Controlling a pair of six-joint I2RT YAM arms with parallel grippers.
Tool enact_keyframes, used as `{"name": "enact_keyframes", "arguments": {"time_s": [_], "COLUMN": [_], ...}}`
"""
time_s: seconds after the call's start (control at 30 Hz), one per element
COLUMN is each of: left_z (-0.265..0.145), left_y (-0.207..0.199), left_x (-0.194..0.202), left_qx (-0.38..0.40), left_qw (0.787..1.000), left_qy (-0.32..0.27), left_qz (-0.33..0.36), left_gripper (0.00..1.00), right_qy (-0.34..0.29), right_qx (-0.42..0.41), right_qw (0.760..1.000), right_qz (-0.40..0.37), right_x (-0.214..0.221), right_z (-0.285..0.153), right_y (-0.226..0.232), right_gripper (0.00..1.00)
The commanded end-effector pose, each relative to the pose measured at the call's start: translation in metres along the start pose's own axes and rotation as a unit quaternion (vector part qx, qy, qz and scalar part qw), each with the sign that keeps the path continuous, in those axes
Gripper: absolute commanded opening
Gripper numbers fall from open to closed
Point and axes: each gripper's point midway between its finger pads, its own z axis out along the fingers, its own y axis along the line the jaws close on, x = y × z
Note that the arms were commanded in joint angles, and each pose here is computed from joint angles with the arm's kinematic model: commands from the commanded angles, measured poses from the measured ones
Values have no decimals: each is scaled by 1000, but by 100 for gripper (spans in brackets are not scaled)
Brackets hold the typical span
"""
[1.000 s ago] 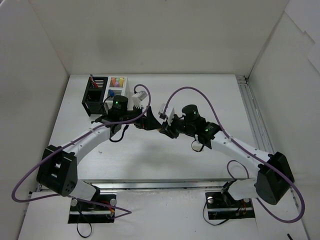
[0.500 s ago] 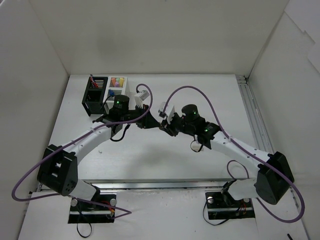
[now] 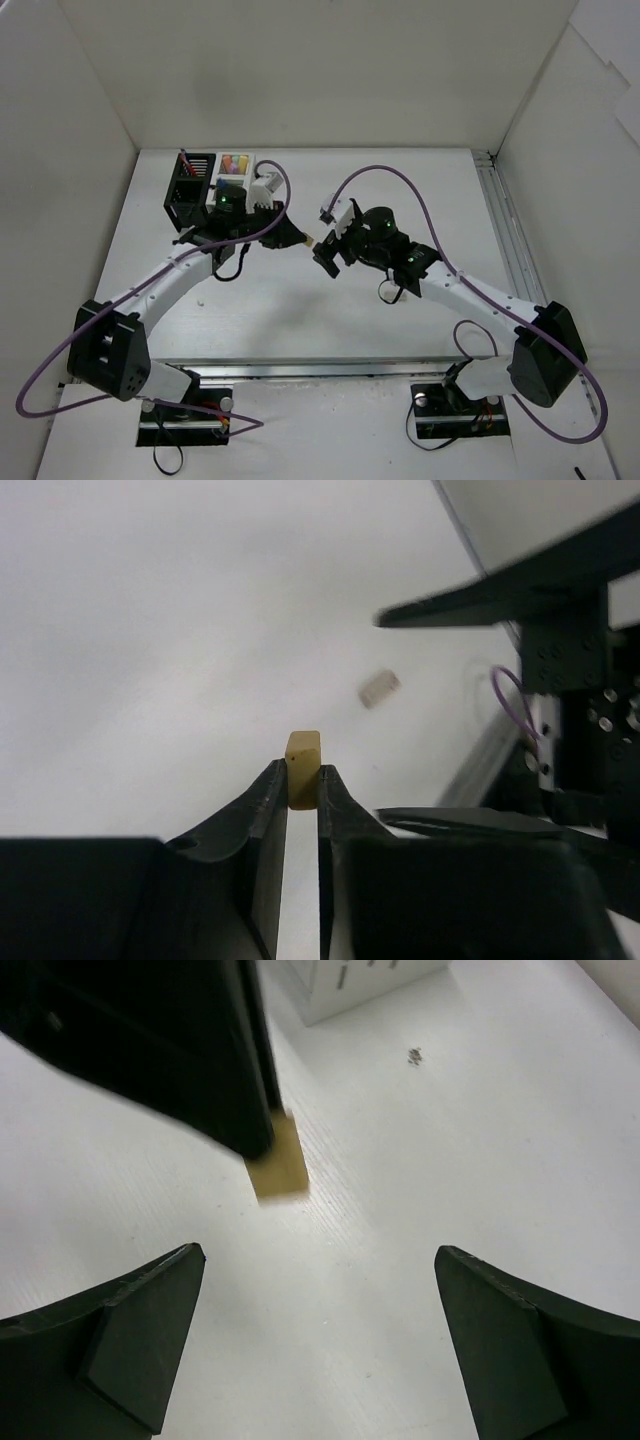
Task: Sort the stationery into containers
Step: Place the stationery in the storage box.
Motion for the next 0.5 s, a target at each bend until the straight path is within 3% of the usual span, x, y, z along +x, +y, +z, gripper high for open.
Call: {"name": "enact_keyframes", "arguments": {"time_s": [0.0,0.07,0.1,0.13,0.2,0.27,0.37,0.47], "left_z": [-57,-91,-107,-138,-171,-205,-235,-244], "left_y": [29,61,75,100,125,148,182,214], "left_x": [-77,-92,-99,-114,-115,-124,-132,-141], "left_qx": [-125,-232,-275,-357,-441,-510,-553,-563], "left_qw": [985,961,947,912,870,826,794,788], "left_qy": [-117,-148,-165,-202,-218,-235,-240,-232], "left_qz": [32,14,3,-12,-34,-50,-75,-91], "left_gripper": [0,0,0,0,0,0,0,0], "right_qy": [-38,-25,-21,-6,19,59,78,89], "right_qx": [104,153,207,235,308,329,326,329], "right_qw": [992,982,965,953,918,899,882,868], "right_qz": [61,107,160,189,248,282,332,361], "right_x": [-23,-6,6,19,50,77,98,109], "right_z": [-10,-20,-29,-37,-54,-64,-71,-81], "right_y": [-36,-52,-71,-79,-106,-111,-112,-114], "right_gripper": [98,98,98,98,98,98,98,98]}}
